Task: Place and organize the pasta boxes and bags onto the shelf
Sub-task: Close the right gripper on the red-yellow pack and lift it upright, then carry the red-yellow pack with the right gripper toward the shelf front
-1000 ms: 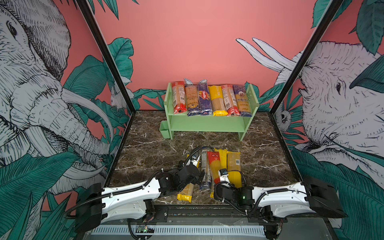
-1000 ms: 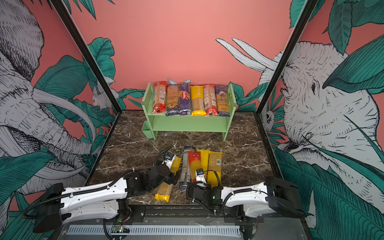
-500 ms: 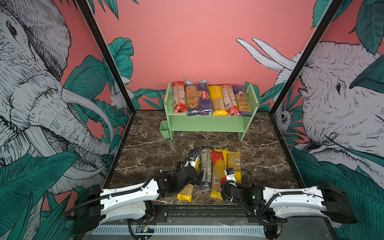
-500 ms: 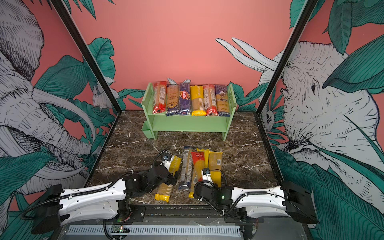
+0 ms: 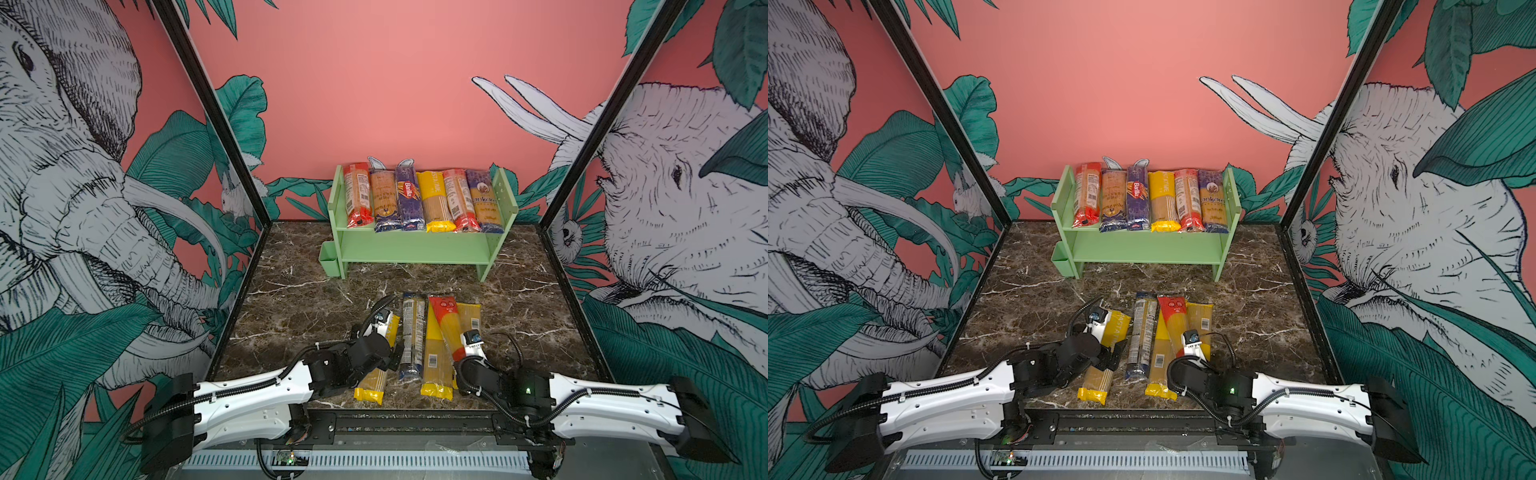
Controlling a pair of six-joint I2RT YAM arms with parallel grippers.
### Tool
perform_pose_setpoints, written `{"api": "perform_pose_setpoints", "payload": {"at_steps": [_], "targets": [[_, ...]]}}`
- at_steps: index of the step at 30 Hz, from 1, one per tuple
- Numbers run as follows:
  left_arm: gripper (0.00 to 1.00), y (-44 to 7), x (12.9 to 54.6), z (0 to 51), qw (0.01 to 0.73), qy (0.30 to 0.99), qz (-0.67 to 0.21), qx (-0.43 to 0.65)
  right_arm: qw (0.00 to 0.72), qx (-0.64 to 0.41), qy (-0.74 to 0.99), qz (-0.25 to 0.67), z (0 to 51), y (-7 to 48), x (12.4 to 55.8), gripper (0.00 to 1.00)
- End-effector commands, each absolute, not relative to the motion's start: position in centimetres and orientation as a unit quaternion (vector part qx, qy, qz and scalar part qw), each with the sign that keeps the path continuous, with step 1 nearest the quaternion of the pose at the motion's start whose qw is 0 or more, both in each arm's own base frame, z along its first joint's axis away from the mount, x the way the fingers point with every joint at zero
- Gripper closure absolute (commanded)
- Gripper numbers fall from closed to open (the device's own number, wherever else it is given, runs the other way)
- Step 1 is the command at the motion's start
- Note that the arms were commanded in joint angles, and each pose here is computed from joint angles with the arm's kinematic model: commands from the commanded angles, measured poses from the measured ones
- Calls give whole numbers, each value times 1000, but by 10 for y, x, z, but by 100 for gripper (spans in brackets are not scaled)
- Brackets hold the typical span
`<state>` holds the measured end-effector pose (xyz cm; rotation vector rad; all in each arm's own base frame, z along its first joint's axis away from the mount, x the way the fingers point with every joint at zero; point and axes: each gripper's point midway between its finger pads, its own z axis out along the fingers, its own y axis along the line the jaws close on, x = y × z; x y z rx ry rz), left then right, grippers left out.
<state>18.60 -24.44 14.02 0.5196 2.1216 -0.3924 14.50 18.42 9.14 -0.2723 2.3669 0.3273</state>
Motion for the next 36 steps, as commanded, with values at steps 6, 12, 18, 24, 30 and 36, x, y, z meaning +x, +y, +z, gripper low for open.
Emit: {"api": "perform_pose_setpoints", "payload": {"at_steps": [6,12,18,24,30,36], "targets": [[1,-250,188,152,455,850,-168,205,449,-74,880,135,153,182,184,100],[1,-253,189,160,458,847,-174,207,466,-79,874,111,183,172,208,100],[1,-254,187,163,456,846,-181,208,470,-79,873,101,203,170,238,100],[1,-255,187,168,459,843,-184,211,467,-76,874,109,214,173,279,100],[1,-252,186,173,465,840,-186,210,490,-64,863,107,234,170,322,100],[1,-247,187,175,469,839,-179,209,493,-54,862,103,233,161,363,100]]}}
